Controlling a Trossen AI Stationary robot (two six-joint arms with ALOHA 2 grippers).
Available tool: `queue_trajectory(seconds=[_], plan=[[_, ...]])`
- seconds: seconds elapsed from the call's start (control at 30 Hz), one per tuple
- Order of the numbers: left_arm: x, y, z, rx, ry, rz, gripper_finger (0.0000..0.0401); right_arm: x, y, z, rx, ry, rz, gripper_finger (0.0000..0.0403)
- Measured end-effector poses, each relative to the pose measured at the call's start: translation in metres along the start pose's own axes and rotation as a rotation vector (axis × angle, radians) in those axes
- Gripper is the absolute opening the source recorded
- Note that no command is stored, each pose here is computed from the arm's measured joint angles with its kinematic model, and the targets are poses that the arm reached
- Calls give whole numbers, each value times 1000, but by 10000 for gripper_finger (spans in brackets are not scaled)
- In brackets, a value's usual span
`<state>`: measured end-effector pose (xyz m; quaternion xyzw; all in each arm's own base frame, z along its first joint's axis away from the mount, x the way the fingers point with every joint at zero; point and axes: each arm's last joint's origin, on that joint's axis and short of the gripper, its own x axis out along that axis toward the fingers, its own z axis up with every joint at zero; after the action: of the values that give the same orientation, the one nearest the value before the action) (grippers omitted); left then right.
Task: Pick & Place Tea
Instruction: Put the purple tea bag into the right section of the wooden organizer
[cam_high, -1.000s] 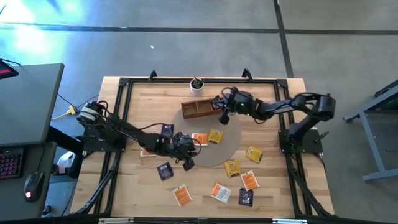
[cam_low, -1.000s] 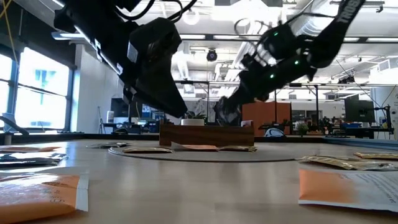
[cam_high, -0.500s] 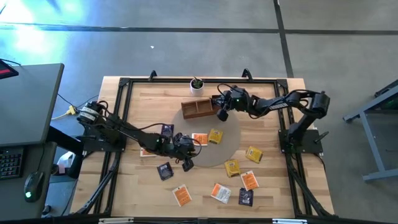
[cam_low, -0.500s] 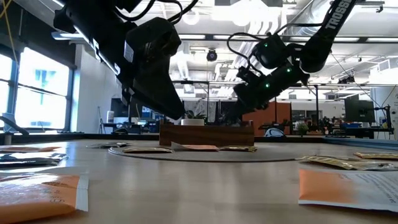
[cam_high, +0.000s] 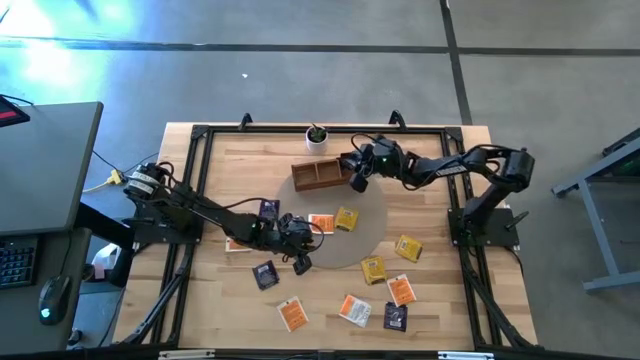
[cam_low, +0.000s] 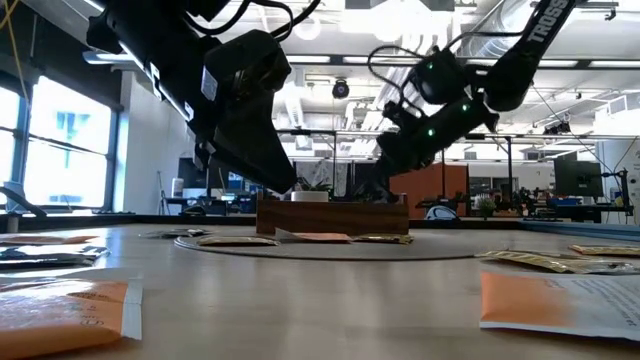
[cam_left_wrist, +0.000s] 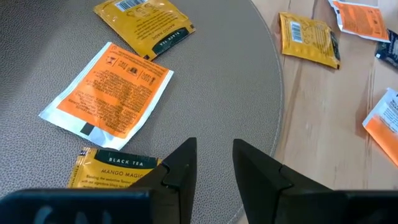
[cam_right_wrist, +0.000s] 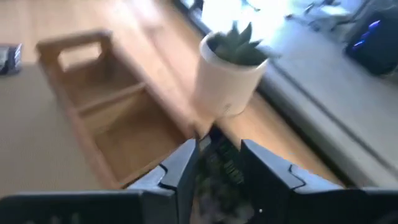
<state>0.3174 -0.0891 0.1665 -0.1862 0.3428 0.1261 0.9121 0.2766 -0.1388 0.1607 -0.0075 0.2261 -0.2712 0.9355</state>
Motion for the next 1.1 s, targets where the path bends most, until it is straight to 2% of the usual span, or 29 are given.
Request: queue_trajectory(seconds=[0.1,0.3,0.47,0.8,1.1], plan=[[0,0,0,1,3,2,103,-9,-3,11,-7,-43,-25,130],[0,0,0,-2,4,3,103,-22,-2,21,-18,-61,18,126],[0,0,0,-2,2,2,103,-22,4,19,-35,-39,51,126],[0,0,0,-2,2,2,103,-8,5,2,-65,42,-30,126],[0,0,0,-2,2,3,103,1,6,-2,-61,8,-45,116]])
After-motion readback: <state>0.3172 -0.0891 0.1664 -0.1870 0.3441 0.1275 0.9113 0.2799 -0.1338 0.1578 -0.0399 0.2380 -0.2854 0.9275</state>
